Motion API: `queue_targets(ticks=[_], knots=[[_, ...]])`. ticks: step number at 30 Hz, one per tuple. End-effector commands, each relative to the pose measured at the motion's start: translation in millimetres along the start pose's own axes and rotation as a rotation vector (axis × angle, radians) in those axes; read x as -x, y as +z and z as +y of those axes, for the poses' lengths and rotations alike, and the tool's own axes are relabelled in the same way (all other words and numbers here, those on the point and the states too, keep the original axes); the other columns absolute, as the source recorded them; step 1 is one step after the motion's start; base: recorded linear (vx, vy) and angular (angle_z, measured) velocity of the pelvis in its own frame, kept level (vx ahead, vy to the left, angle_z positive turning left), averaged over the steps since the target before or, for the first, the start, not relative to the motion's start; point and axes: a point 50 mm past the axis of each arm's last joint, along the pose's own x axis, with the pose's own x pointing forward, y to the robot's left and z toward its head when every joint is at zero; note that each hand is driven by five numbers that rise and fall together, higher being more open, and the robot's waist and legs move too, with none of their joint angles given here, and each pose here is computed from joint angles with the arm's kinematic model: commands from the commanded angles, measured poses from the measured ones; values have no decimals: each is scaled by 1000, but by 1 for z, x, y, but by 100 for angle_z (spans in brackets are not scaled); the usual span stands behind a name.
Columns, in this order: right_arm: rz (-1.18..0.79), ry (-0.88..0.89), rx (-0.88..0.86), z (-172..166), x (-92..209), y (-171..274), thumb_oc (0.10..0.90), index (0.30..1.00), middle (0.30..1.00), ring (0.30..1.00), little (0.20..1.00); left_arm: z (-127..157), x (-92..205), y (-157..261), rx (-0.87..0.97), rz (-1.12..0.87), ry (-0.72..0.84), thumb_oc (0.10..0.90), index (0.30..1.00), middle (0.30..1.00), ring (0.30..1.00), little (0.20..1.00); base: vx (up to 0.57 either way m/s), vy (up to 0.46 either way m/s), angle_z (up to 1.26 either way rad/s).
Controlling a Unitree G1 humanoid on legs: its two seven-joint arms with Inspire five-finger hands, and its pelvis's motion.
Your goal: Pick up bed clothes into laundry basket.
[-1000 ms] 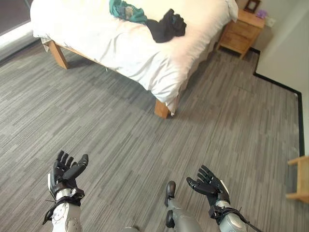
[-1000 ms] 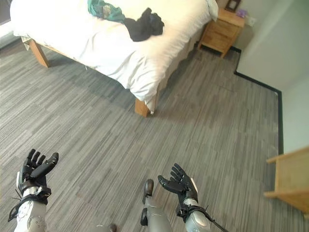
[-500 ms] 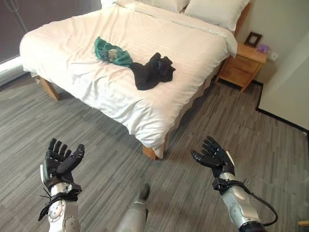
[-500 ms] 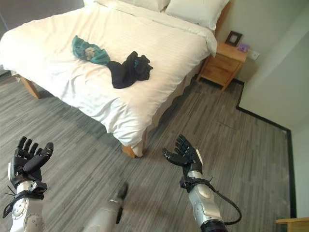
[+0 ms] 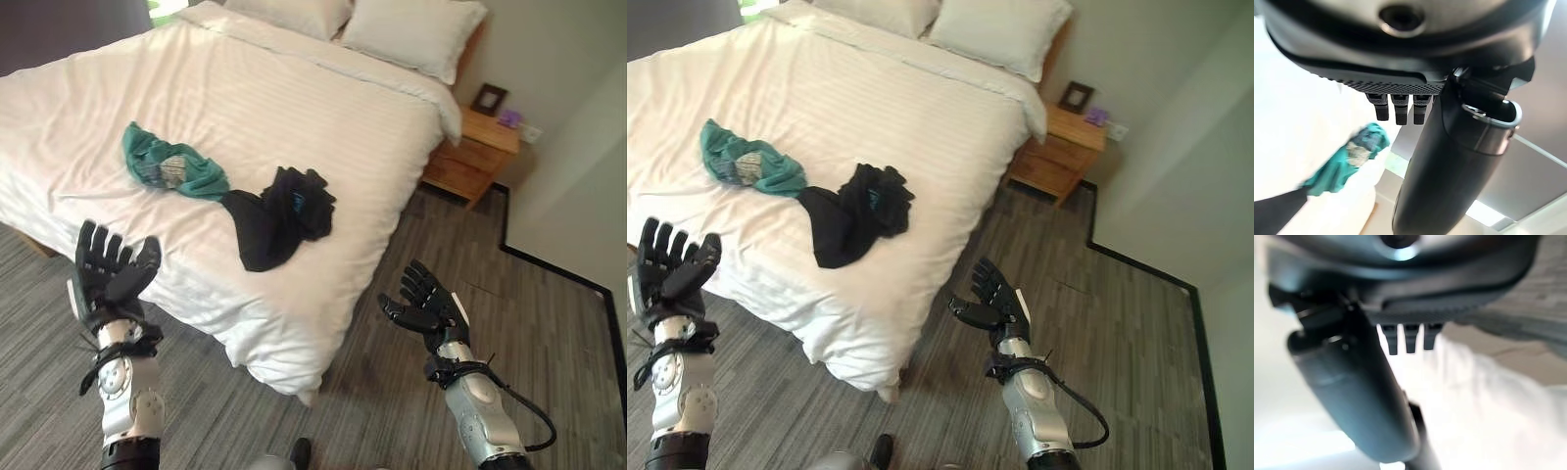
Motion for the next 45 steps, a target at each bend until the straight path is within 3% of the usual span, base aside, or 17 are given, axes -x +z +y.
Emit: queue_targets(ticks=[1, 14, 18, 19, 21, 22, 26, 36, 45], knots=[[-342, -9, 20, -6, -15, 72, 800, 900, 900, 900, 900, -6, -8, 47, -101, -214, -130, 800, 900, 900, 900, 900, 239, -20, 45], [-524, 43, 217, -15, -30, 139, 800, 900, 900, 900, 900, 27, 14, 29, -182, -74, -73, 800, 900, 900, 900, 900, 90, -53, 20], [-462, 120, 461, -25, -37, 158, 800, 900, 900, 900, 900, 20, 14, 27, -151, -64, -125, 800, 900, 900, 900, 900, 30, -68, 7], [-401, 182, 594, -27, -41, 161, 800, 900, 900, 900, 900, 20, 13, 25, -159, -50, -139, 800, 900, 900, 900, 900, 4, -53, 12], [-376, 190, 646, -29, -43, 163, 800, 900, 900, 900, 900, 17, 13, 24, -154, -46, -156, 800, 900, 900, 900, 900, 12, -49, 10], [-303, 271, 895, -29, -46, 174, 800, 900, 900, 900, 900, 14, 14, 21, -148, -26, -188, 800, 900, 900, 900, 900, 1, -48, 7], [-254, 332, 1250, -24, -48, 188, 800, 900, 900, 900, 900, 13, 17, 19, -131, -11, -219, 800, 900, 900, 900, 900, 11, -35, 6], [-352, 342, 1252, 8, -59, 169, 800, 900, 900, 900, 900, 9, 20, 17, -97, -11, -210, 800, 900, 900, 900, 900, 11, -6, 9], [-397, 300, 1379, 37, -80, 148, 800, 900, 900, 900, 900, 8, 23, 13, -93, 12, -209, 800, 900, 900, 900, 900, 19, 10, 8]])
